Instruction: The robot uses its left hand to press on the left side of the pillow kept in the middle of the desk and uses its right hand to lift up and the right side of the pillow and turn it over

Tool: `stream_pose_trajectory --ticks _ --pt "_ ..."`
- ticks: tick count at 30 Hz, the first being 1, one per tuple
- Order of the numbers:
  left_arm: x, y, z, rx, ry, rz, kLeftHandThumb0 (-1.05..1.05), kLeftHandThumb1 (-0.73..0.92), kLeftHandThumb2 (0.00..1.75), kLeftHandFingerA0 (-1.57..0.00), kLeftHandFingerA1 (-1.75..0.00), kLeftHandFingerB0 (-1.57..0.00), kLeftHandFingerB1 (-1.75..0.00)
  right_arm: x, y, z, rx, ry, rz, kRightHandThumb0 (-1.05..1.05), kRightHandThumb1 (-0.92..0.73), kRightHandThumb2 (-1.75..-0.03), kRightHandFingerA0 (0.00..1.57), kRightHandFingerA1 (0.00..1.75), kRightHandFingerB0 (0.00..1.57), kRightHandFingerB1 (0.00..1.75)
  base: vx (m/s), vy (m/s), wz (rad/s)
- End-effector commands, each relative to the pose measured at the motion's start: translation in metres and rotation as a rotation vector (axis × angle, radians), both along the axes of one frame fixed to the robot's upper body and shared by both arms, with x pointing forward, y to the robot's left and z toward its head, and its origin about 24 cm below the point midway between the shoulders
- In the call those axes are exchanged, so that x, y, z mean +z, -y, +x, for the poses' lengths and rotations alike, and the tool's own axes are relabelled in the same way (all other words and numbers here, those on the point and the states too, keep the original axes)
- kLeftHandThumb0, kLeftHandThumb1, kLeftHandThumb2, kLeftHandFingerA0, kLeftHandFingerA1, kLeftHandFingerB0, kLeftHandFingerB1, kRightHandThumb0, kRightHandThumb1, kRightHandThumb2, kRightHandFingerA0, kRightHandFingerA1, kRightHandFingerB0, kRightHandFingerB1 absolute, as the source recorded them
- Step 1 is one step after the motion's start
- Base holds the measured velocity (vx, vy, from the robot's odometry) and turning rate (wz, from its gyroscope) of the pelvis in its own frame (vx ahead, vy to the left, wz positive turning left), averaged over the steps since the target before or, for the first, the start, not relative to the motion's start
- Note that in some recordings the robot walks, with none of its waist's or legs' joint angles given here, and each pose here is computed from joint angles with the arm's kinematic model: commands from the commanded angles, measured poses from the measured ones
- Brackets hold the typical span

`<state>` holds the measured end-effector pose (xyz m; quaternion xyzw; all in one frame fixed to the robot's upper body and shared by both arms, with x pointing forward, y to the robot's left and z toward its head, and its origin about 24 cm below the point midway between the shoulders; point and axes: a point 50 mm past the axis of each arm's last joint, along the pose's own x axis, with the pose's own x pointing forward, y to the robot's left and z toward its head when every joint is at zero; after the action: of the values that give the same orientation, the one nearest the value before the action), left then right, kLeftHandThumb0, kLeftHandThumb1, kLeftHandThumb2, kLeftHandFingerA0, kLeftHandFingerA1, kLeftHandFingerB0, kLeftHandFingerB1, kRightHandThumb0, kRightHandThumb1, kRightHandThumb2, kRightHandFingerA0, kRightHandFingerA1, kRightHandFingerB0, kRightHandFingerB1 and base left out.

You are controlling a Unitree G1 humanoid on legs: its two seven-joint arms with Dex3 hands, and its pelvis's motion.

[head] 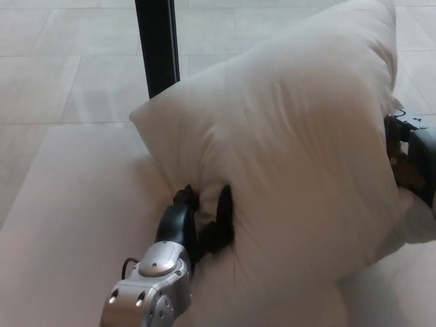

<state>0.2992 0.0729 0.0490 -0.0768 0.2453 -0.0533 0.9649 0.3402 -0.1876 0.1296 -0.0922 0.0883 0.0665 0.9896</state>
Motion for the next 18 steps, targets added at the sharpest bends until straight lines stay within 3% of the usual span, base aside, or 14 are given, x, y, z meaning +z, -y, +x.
stream_pose_trajectory --ticks 1,2,3,4,8,9,10,11,12,13,14,16,17,18 --pt "-0.042 0.056 -0.034 -0.103 -0.273 -0.169 -0.88 0.52 0.81 -0.1 -0.54 0.0 0.0 -0.017 -0.074 -0.016 0.367 -0.14 0.089 -1.05 -0.75 -1.15 0.39 0.58 0.09 0.35 0.0 0.0 0.0" --pt "-0.041 0.06 -0.033 -0.139 -0.278 -0.183 -0.75 0.72 0.62 -0.14 -0.62 0.0 0.0 -0.018 -0.079 -0.017 0.405 -0.157 0.067 -1.04 -0.89 -0.67 0.37 0.53 0.08 0.31 0.0 0.0 0.0" --pt "-0.041 0.062 -0.032 -0.154 -0.281 -0.189 -0.75 0.72 0.62 -0.14 -0.62 0.0 0.0 -0.018 -0.081 -0.018 0.421 -0.164 0.058 -1.04 -0.89 -0.67 0.37 0.53 0.08 0.31 0.0 0.0 0.0" --pt "-0.042 0.07 -0.032 -0.162 -0.262 -0.171 -0.62 0.83 0.68 -0.56 -1.45 -0.21 -0.58 -0.021 -0.085 -0.02 0.467 -0.18 -0.032 -1.0 -0.7 -1.18 0.26 0.58 0.03 0.07 0.0 0.0 0.0" --pt "-0.043 0.077 -0.035 -0.241 -0.206 -0.137 -0.83 0.76 0.66 -0.64 -1.33 -0.3 -0.64 -0.03 -0.093 -0.026 0.519 -0.213 -0.053 -1.05 -0.71 -1.17 0.32 0.63 0.08 0.12 0.0 0.0 0.0" --pt "-0.044 0.079 -0.037 -0.293 -0.149 -0.096 -0.94 0.79 0.65 -0.49 -1.23 -0.25 -0.63 -0.034 -0.096 -0.029 0.52 -0.225 -0.051 -1.05 -0.71 -1.18 0.25 0.59 0.05 0.07 0.0 0.0 0.0" --pt "-0.043 0.082 -0.04 -0.364 -0.091 -0.064 -0.92 0.86 0.66 -0.36 -0.85 -0.28 -0.51 -0.04 -0.101 -0.033 0.526 -0.241 -0.042 -0.98 -0.66 -1.11 0.28 0.6 0.08 0.22 0.0 0.0 0.0" --pt "-0.043 0.088 -0.045 -0.383 -0.036 -0.032 -1.02 0.72 1.06 -0.2 -0.66 0.0 -0.21 -0.048 -0.109 -0.038 0.56 -0.25 -0.07 -0.97 -0.65 -1.1 0.28 0.61 0.09 0.26 0.0 0.0 0.0" --pt "-0.043 0.089 -0.046 -0.38 -0.018 -0.022 -1.02 0.72 1.06 -0.2 -0.66 0.0 -0.21 -0.049 -0.111 -0.04 0.574 -0.248 -0.084 -0.97 -0.65 -1.1 0.28 0.61 0.09 0.26 0.0 0.0 0.0" --pt "-0.042 0.09 -0.046 -0.383 0.007 0.017 -0.87 0.84 0.66 0.0 0.0 0.0 0.0 -0.052 -0.115 -0.041 0.591 -0.248 -0.101 -1.05 -0.69 -1.13 0.28 0.61 0.08 0.25 0.0 0.0 0.0" --pt "-0.043 0.092 -0.048 -0.378 -0.006 0.04 -1.05 0.7 1.06 0.0 -0.24 0.0 -0.21 -0.056 -0.12 -0.044 0.618 -0.262 -0.107 -1.05 -0.67 -1.1 0.26 0.61 0.08 0.24 0.0 0.0 0.0" --pt "-0.043 0.096 -0.053 -0.388 -0.021 0.067 -1.05 0.75 1.11 -0.03 -0.34 0.0 -0.18 -0.063 -0.128 -0.048 0.644 -0.271 -0.109 -1.05 -0.62 -1.06 0.25 0.63 0.05 0.35 0.0 0.0 0.0" --pt "-0.044 0.098 -0.056 -0.395 -0.025 0.087 -0.87 0.87 0.76 -0.12 -0.46 0.0 0.0 -0.068 -0.133 -0.051 0.656 -0.275 -0.109 -1.03 -0.61 -1.05 0.31 0.67 0.06 0.36 0.0 0.0 0.0" --pt "-0.047 0.1 -0.059 -0.394 -0.027 0.095 -1.05 0.76 1.11 -0.27 -0.56 0.0 -0.11 -0.072 -0.138 -0.053 0.656 -0.279 -0.104 -1.05 -0.62 -1.06 0.24 0.63 0.03 0.38 0.0 0.0 0.0"
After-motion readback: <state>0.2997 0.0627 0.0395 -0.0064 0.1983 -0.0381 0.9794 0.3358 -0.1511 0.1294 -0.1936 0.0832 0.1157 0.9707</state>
